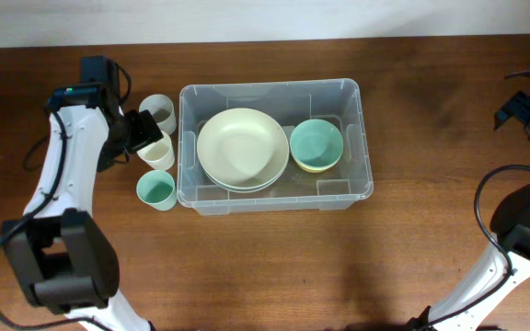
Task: Pack container
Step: 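Grasp the rim of the cream cup with the left gripper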
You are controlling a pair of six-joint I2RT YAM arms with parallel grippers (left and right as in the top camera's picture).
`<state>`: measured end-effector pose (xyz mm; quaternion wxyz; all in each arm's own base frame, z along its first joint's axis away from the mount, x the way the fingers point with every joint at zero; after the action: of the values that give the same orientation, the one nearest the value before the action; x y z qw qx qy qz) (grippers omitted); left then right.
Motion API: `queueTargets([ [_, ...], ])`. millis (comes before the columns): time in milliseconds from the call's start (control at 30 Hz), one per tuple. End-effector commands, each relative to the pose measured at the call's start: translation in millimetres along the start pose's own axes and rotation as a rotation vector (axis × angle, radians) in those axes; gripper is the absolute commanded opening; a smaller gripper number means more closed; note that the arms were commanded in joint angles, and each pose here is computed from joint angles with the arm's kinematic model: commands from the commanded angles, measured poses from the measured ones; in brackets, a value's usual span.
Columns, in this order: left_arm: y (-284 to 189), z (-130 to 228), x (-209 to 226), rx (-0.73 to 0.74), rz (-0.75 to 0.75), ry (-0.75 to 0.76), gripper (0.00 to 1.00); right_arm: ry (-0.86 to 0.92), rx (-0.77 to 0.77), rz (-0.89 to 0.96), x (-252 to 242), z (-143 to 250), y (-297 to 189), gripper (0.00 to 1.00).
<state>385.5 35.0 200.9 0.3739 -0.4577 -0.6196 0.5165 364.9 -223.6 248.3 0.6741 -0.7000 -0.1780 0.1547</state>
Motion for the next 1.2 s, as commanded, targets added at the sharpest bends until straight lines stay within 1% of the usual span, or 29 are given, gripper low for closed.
queueTargets([
  [0, 21.7, 1.8, -0.4, 0.062, -0.002, 0.015, 0.96, 0.005, -0.024, -0.013, -2.6, 3.0, -11.7, 0.99],
  [200, 37.1, -0.1, -1.1, 0.087, -0.008, 0.016, 0.95, 0.005, -0.024, -0.013, -2.6, 3.0, -11.7, 0.99],
  [300, 38.4, -1.5, -1.4, 0.080, -0.006, 0.021, 0.89, 0.005, -0.024, -0.013, -2.6, 3.0, -11.7, 0.99],
  [333, 38.4, -2.2, -1.6, 0.075, -0.005, 0.031, 0.84, 0.005, -0.024, -0.013, -2.6, 3.0, -11.7, 0.99],
  [367, 38.8, -2.8, -1.8, 0.072, -0.004, 0.036, 0.82, 0.005, -0.024, -0.013, -2.6, 3.0, -11.7, 0.99],
  [500, 42.0, -4.7, -2.3, 0.066, -0.002, 0.038, 0.80, 0.005, -0.024, -0.013, -2.6, 3.0, -11.7, 0.99],
  [600, 50.1, -3.9, -3.3, 0.089, 0.004, 0.038, 0.74, 0.005, -0.024, -0.013, -2.6, 3.0, -11.7, 0.99],
  [767, 65.3, -3.2, -5.5, 0.124, 0.019, 0.037, 0.74, 0.005, -0.024, -0.013, -2.6, 3.0, -11.7, 0.99],
  [1000, 67.5, -8.7, -6.7, 0.091, 0.026, 0.037, 0.73, 0.005, -0.024, -0.013, -2.6, 3.0, -11.7, 0.99],
  [1067, 67.6, -9.4, -6.9, 0.087, 0.027, 0.037, 0.72, 0.005, -0.024, -0.013, -2.6, 3.0, -11.7, 0.99],
  [1100, 67.6, -9.5, -6.9, 0.086, 0.027, 0.037, 0.69, 0.005, -0.024, -0.013, -2.6, 3.0, -11.7, 0.99],
  [1133, 67.6, -9.5, -6.9, 0.086, 0.027, 0.037, 0.61, 0.005, -0.024, -0.013, -2.6, 3.0, -11.7, 0.99],
  [1167, 67.6, -9.5, -6.9, 0.086, 0.027, 0.037, 0.55, 0.005, -0.024, -0.013, -2.6, 3.0, -11.7, 0.99],
])
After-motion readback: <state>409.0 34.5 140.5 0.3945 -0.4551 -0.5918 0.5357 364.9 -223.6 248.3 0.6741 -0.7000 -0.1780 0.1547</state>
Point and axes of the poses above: each gripper's point midway between its finger pads, its own y axis out along the fingers, its own x axis along the line the jaws close on, z = x × y, the point moved 9 cm from there along -y, back along the fingers, and after that the axes turned 12 degrees about y, right-handed, at the moved point
